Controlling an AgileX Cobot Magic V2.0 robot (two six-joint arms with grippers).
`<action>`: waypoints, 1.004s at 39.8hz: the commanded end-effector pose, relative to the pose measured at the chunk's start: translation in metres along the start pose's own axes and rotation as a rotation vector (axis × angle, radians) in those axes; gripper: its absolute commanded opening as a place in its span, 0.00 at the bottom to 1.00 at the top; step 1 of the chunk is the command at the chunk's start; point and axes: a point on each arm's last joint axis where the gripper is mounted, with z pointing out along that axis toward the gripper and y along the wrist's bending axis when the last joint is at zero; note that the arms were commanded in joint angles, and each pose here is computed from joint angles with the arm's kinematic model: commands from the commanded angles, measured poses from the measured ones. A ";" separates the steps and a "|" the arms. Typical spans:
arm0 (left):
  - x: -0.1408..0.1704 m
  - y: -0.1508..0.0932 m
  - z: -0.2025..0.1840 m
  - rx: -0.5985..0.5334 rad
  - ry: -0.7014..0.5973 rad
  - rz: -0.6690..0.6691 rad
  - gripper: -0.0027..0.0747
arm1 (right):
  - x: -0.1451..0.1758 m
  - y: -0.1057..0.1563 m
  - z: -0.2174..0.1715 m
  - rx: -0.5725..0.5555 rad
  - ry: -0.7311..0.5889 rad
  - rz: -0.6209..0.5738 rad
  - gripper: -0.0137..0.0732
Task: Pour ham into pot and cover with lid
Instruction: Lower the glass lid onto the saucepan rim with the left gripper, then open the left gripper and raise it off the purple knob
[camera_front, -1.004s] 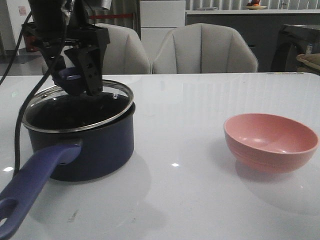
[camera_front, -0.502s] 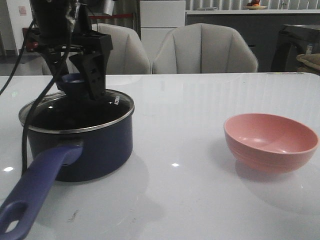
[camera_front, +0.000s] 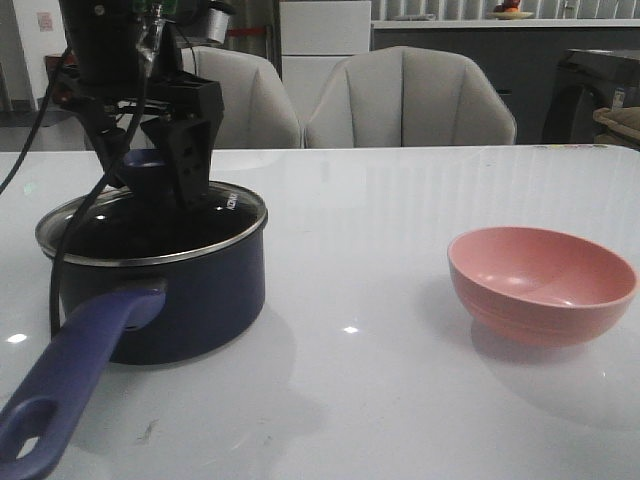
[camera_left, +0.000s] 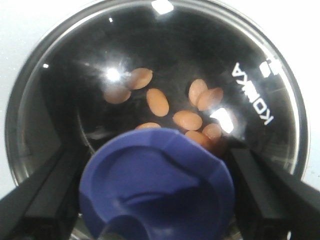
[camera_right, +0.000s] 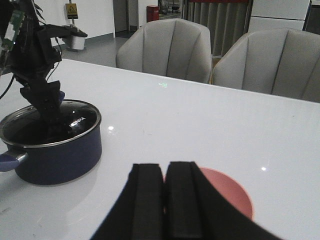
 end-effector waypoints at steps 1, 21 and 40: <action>0.005 -0.003 -0.030 0.003 -0.027 -0.007 0.83 | -0.013 -0.003 -0.001 0.031 -0.071 -0.005 0.31; 0.000 0.002 -0.074 -0.028 -0.163 -0.040 0.86 | -0.013 -0.003 -0.001 0.031 -0.071 -0.005 0.31; 0.088 0.060 -0.128 -0.100 -0.271 -0.294 0.86 | -0.013 -0.003 -0.001 0.031 -0.071 -0.005 0.31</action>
